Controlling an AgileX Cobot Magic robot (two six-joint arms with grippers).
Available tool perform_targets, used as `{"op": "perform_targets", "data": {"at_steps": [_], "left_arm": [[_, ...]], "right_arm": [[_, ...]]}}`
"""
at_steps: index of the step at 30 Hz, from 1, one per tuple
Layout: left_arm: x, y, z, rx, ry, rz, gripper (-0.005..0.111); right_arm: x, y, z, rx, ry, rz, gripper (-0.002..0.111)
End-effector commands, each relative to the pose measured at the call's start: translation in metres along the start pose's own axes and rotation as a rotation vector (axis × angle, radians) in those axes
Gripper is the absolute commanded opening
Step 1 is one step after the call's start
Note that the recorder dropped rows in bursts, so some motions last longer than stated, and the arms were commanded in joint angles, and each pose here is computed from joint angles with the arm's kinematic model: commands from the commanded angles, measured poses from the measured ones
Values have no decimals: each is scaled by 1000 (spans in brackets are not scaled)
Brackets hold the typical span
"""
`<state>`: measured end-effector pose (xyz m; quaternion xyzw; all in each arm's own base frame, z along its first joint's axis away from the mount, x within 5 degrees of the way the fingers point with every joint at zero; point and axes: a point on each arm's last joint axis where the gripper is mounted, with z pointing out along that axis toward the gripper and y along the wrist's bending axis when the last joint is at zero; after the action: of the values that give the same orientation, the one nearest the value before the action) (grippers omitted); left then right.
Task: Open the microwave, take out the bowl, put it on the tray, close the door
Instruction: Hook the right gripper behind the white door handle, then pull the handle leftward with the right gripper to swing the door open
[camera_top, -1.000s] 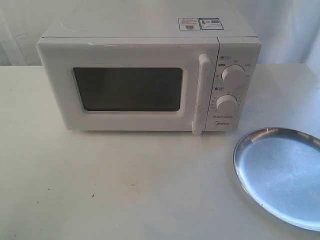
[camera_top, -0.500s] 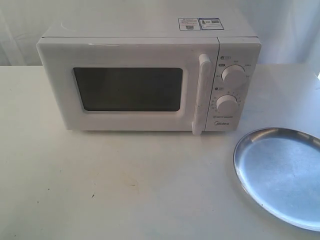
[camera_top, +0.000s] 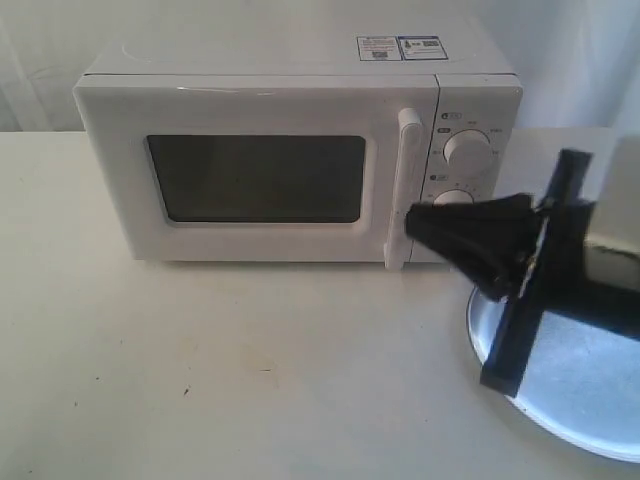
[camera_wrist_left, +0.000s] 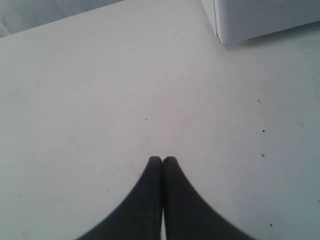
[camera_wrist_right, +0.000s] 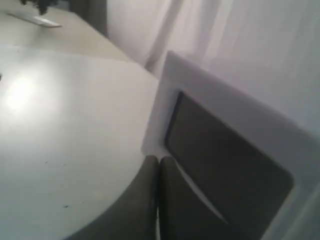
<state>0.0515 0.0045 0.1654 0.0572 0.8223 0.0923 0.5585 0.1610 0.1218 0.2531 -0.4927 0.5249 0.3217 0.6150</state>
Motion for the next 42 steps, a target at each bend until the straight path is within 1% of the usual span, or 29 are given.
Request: {"op": "perform_targets", "data": {"at_steps": [1,4,7,10,12,13,14,16,17,18,19,20,21,22,23,24,25,29,31,33,34,35,37,39,41,42], "left_arm": [[-1,0,0,0,-6,-11,0],[-1,0,0,0,-6,-11,0],[-1,0,0,0,-6,-11,0],[-1,0,0,0,-6,-11,0],[-1,0,0,0,-6,-11,0],[-1,0,0,0,-6,-11,0],[-1,0,0,0,-6,-11,0],[-1,0,0,0,-6,-11,0],[-1,0,0,0,-6,-11,0],[-1,0,0,0,-6,-11,0],[-1,0,0,0,-6,-11,0],[-1,0,0,0,-6,-11,0],[-1,0,0,0,-6,-11,0],[-1,0,0,0,-6,-11,0],[-1,0,0,0,-6,-11,0],[-1,0,0,0,-6,-11,0],[-1,0,0,0,-6,-11,0],[-1,0,0,0,-6,-11,0],[-1,0,0,0,-6,-11,0],[-1,0,0,0,-6,-11,0],[-1,0,0,0,-6,-11,0],[-1,0,0,0,-6,-11,0],[-1,0,0,0,-6,-11,0],[-1,0,0,0,-6,-11,0],[-1,0,0,0,-6,-11,0],[-1,0,0,0,-6,-11,0]], "right_arm": [[47,-6,19,-88,22,-29,0],[74,-19,26,32,46,21,0],[92,-24,29,80,84,17,0],[99,-29,29,147,99,58,0],[100,-37,27,237,101,54,0],[100,-43,26,305,99,75,0],[100,-45,25,322,99,77,0],[101,-45,25,327,101,65,7],[101,-43,26,309,103,57,16],[101,-43,26,307,104,58,20],[103,-44,27,303,104,84,32],[104,-45,28,305,104,85,37],[106,-49,31,314,103,90,49],[108,-55,33,327,98,88,58],[107,-60,37,331,88,80,64],[107,-66,41,331,77,77,67],[107,-71,46,325,72,86,66],[116,-85,68,300,156,68,64],[121,-89,79,272,193,53,61],[126,-87,87,190,201,21,54],[128,-86,91,129,204,-3,50],[128,-85,94,103,201,-8,48],[124,-85,99,54,151,39,38],[119,-79,102,-47,105,26,23],[112,-73,104,-144,44,27,4],[110,-72,104,-174,22,36,0]]}}
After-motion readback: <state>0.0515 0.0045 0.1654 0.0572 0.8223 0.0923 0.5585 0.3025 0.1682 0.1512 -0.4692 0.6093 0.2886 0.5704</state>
